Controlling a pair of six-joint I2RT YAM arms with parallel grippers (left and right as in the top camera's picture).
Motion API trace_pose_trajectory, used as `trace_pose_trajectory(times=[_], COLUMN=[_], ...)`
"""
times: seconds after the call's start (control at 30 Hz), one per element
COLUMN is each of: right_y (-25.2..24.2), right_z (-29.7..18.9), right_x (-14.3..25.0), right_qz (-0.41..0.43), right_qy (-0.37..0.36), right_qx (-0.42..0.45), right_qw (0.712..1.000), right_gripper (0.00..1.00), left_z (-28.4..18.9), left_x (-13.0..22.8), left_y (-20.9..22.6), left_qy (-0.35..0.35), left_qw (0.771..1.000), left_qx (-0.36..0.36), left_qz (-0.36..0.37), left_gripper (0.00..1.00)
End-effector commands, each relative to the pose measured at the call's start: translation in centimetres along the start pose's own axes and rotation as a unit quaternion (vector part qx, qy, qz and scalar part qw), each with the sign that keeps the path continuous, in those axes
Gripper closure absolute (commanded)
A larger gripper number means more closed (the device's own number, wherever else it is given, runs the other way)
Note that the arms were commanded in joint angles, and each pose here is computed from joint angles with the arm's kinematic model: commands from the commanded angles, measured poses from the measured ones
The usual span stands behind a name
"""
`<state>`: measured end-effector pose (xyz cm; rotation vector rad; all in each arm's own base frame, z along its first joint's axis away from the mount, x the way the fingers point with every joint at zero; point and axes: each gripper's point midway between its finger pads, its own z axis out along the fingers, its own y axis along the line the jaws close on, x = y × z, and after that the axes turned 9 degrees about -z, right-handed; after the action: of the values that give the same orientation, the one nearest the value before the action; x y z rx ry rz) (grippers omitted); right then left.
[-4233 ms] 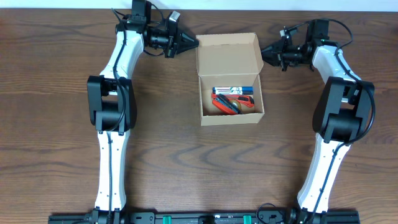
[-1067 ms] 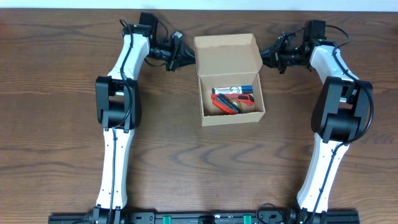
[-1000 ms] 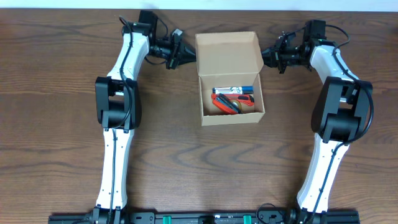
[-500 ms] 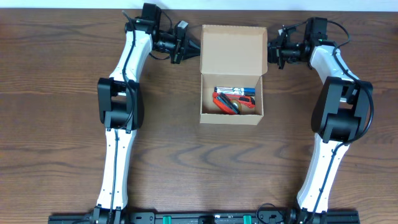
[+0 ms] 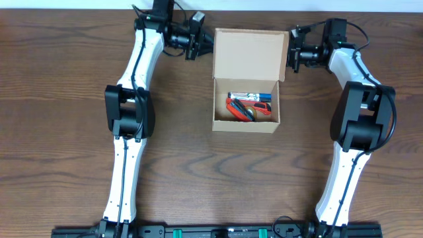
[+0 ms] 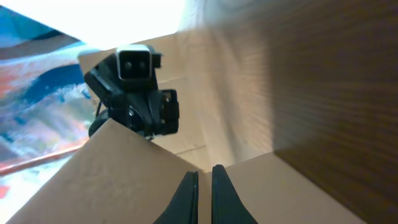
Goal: Pack container
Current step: 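Fold the lid forward over the box with both grippers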
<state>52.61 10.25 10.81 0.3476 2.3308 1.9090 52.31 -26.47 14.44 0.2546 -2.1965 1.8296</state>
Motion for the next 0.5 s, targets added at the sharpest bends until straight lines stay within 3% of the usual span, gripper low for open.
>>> trace_pose_trajectory(times=[0.0,0.47], right_y=[1.5,8.0], right_z=[0.8,1.3], right_x=[1.4,5.3], right_qz=[0.004,-0.030], right_qy=[0.034,0.057], right_qx=[-0.038,-0.031], right_qw=[0.999,0.997], right_gripper=[0.99,0.98], left_z=[0.2,1.7], left_x=[0.5,3.3], left_y=[-1.4,-5.9], left_qy=[0.013,0.041], left_qw=[1.000,0.997], left_qx=[0.014,0.029], left_qz=[0.008,0.067], left_gripper=[0.94,0.94])
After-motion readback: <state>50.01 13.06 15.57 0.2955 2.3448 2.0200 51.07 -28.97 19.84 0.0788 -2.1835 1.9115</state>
